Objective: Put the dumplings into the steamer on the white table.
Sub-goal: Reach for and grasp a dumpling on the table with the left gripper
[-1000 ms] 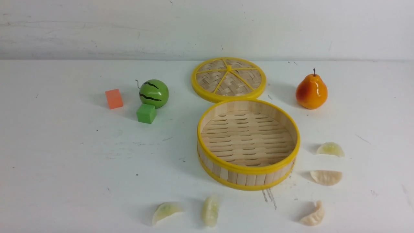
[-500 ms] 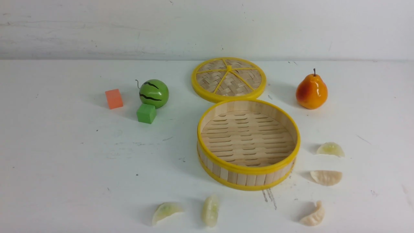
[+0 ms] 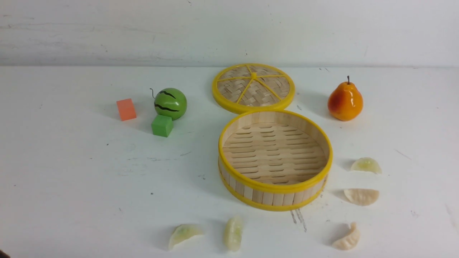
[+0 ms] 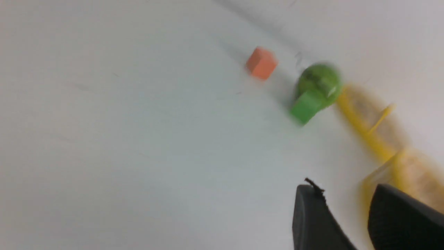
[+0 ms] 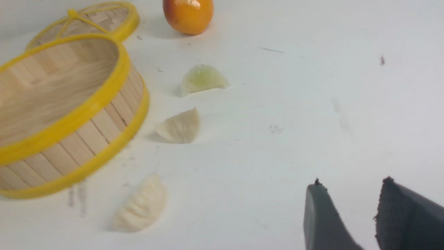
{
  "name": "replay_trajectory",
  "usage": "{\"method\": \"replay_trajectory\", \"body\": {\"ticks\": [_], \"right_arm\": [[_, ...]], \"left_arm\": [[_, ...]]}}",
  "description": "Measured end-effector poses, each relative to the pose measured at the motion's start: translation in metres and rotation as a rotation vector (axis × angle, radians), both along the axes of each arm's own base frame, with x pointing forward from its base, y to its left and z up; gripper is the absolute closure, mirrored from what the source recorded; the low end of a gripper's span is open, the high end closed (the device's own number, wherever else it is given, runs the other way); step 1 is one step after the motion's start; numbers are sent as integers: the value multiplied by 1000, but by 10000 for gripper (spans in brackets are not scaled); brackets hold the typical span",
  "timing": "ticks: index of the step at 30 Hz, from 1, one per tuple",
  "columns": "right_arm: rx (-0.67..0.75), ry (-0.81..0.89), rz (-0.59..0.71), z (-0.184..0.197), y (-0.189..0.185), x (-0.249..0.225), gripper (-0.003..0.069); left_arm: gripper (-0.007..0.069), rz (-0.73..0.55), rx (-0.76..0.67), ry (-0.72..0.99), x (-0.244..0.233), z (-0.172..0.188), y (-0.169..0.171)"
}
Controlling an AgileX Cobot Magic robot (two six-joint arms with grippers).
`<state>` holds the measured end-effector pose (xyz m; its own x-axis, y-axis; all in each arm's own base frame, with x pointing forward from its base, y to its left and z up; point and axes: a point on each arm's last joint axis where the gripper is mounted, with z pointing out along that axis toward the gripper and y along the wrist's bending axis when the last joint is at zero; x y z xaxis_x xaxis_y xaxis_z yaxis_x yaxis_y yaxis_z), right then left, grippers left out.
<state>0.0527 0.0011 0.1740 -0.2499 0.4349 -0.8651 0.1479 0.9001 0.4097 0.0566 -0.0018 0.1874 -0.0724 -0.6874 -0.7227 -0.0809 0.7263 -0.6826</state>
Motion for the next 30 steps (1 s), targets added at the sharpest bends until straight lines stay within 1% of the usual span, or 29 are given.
{"method": "replay_trajectory", "body": {"ticks": [1,2,3,4,5,6,7,8,10,12,17,20,21,22,23,24,25,27,28,29,30], "right_arm": [[93,-6,-3,0,2,0,419],[207,-10,-9,1,5,0,419],[341,-8,-18,1,7,0,419],[433,-9,-20,2,9,0,419],[553,-8,-28,2,12,0,419],[677,-6,-36,2,14,1,419],[756,-5,-42,3,15,1,419],[795,-5,-46,3,16,1,419],[849,-14,-52,4,16,1,419],[854,-36,-61,6,15,2,419],[850,-90,-78,10,11,3,419],[804,-107,-71,11,10,3,419],[738,-120,-50,14,11,2,419],[680,-137,-30,20,11,2,419],[640,-150,-17,24,11,1,419],[583,-177,2,32,11,0,419],[497,-211,27,42,11,-1,419],[365,-270,62,64,11,-4,426],[310,-285,72,75,11,-4,440],[259,-287,80,86,11,-2,463],[200,-279,88,99,11,2,501]], "left_arm": [[388,11,-200,-35,0,3,0],[388,15,-364,-66,0,6,-1],[388,32,-625,-96,0,9,0],[388,38,-718,-110,0,10,0],[388,45,-841,-130,0,12,1],[388,52,-932,-148,0,13,2],[388,56,-969,-156,0,13,2],[388,56,-978,-159,0,14,3],[388,54,-952,-159,0,14,2],[388,48,-917,-153,0,13,2],[388,5,-948,-98,0,11,-4],[388,-59,-854,-67,-1,17,-10],[388,-119,-685,-72,-4,30,-14],[388,-153,-567,-90,-7,40,-17],[388,-176,-492,-110,-9,49,-18],[388,-202,-378,-130,-12,58,-20],[388,-231,-266,-155,-16,69,-22],[388,-280,-86,-174,-21,90,-26],[388,-295,-25,-159,-20,98,-28],[388,-305,24,-131,-16,105,-28],[388,-311,68,-97,-11,112,-28]]}}
